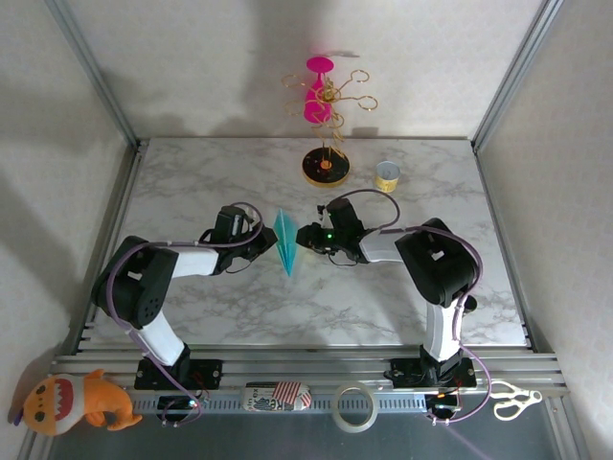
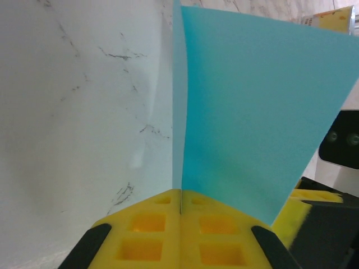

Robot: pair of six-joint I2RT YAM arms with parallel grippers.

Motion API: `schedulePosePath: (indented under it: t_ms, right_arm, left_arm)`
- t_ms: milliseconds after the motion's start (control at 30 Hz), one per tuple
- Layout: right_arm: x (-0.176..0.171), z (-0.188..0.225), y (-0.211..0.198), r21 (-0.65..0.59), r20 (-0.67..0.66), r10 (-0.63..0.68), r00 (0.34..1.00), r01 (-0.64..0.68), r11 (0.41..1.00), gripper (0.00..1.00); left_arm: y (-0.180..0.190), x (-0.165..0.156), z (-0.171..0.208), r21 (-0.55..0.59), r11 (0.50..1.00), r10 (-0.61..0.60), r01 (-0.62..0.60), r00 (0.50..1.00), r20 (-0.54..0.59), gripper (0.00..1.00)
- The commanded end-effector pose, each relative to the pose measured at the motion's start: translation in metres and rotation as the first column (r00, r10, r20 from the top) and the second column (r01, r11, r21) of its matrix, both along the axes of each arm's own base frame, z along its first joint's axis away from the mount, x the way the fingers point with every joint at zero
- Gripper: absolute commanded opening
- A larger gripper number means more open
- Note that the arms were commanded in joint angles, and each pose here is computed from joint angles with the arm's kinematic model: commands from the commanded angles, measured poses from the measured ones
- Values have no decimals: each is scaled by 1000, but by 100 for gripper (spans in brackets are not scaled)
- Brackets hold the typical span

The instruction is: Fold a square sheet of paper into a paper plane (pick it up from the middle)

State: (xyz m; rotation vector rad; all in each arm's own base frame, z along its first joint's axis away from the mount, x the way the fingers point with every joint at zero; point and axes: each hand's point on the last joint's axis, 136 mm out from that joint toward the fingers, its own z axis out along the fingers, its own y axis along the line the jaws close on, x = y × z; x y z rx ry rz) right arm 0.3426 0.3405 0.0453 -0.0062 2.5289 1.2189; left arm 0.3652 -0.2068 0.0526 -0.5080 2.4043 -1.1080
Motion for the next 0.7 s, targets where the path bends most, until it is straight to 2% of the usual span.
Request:
schedulePosePath:
  t_ms: [0, 167, 333, 533, 667]
  right_arm:
    - [2, -4, 1, -15, -12, 43, 999, -43, 999, 30]
    - [4, -3, 5, 1, -15, 74, 997, -74, 997, 31]
    - [12, -1, 0, 15, -14, 53, 998, -53, 998, 27]
    - [15, -1, -8, 3, -15, 28, 1000, -28, 1000, 6]
    - [14, -2, -17, -8, -15, -15, 1000, 15, 1000, 2]
  left_arm:
    - [-11, 1, 4, -4, 998, -57, 57, 998, 23, 0]
    - [-15, 0, 3, 1, 995, -98, 98, 995, 31, 0]
    - [-17, -2, -1, 13, 992, -129, 129, 991, 28, 0]
    - [-14, 1, -4, 12, 995, -102, 101, 994, 28, 0]
    - [-9, 5, 7, -48, 999, -19, 22, 998, 60, 0]
